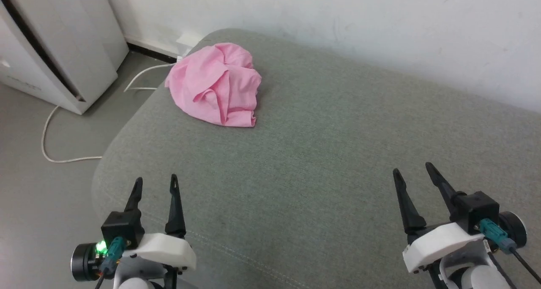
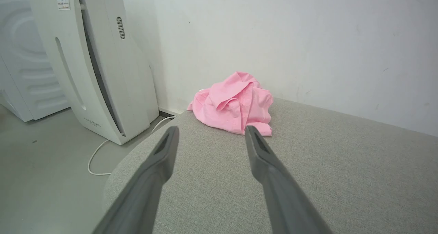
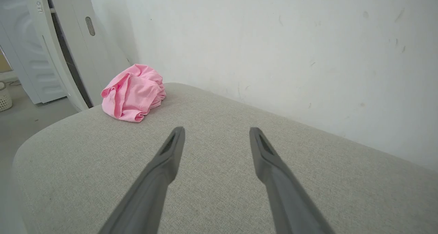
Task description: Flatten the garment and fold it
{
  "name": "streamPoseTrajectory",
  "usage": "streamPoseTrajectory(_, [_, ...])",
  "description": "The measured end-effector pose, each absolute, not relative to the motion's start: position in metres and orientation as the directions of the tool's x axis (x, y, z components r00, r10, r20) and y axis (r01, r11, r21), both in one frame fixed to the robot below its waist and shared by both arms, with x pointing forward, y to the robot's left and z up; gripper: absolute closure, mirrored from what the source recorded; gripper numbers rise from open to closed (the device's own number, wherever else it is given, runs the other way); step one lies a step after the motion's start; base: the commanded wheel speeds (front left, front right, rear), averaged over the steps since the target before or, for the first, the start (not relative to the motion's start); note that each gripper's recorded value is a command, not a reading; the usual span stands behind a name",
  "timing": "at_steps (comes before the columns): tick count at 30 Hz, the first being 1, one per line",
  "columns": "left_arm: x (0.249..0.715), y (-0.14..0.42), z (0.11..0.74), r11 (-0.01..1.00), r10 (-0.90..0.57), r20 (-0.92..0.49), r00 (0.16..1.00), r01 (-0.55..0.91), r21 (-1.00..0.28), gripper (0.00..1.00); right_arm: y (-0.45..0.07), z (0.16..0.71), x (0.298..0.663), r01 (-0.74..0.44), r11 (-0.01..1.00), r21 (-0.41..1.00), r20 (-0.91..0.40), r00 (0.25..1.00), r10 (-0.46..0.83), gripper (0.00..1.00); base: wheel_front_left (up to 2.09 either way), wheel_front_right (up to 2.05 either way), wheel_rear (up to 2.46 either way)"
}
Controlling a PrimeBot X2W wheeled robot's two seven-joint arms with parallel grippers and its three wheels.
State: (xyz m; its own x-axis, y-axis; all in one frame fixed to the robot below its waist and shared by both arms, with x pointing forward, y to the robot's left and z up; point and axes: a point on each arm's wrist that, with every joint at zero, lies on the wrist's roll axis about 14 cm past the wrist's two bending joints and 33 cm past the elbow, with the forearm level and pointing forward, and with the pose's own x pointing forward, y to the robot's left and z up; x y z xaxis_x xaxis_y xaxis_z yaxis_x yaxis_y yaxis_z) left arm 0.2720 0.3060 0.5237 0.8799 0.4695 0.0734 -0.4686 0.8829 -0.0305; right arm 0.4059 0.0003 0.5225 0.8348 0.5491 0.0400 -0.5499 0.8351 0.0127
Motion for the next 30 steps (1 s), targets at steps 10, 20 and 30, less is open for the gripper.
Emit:
streamPoseTrajectory(10, [0.254,0.319,0.522,0.852,0.523,0.078,0.849,-0.522,-0.035,0.00,0.022,0.526,0.406,-0.596,0.803,0.018,0.058,0.802,0.594,0.00,0.00,0.00,0.00])
streamPoseTrajectory(20, [0.235,0.333,0.521,0.814,0.581,0.080,0.810,-0.579,-0.049,0.00,0.041,0.528,0.404,-0.638,0.769,0.028,0.068,0.769,0.636,0.00,0.00,0.00,0.00])
streamPoseTrajectory(30, [0.224,0.343,0.528,0.791,0.612,0.103,0.784,-0.607,-0.077,0.00,0.059,0.529,0.403,-0.674,0.738,0.043,0.077,0.738,0.670,0.00,0.00,0.00,0.00])
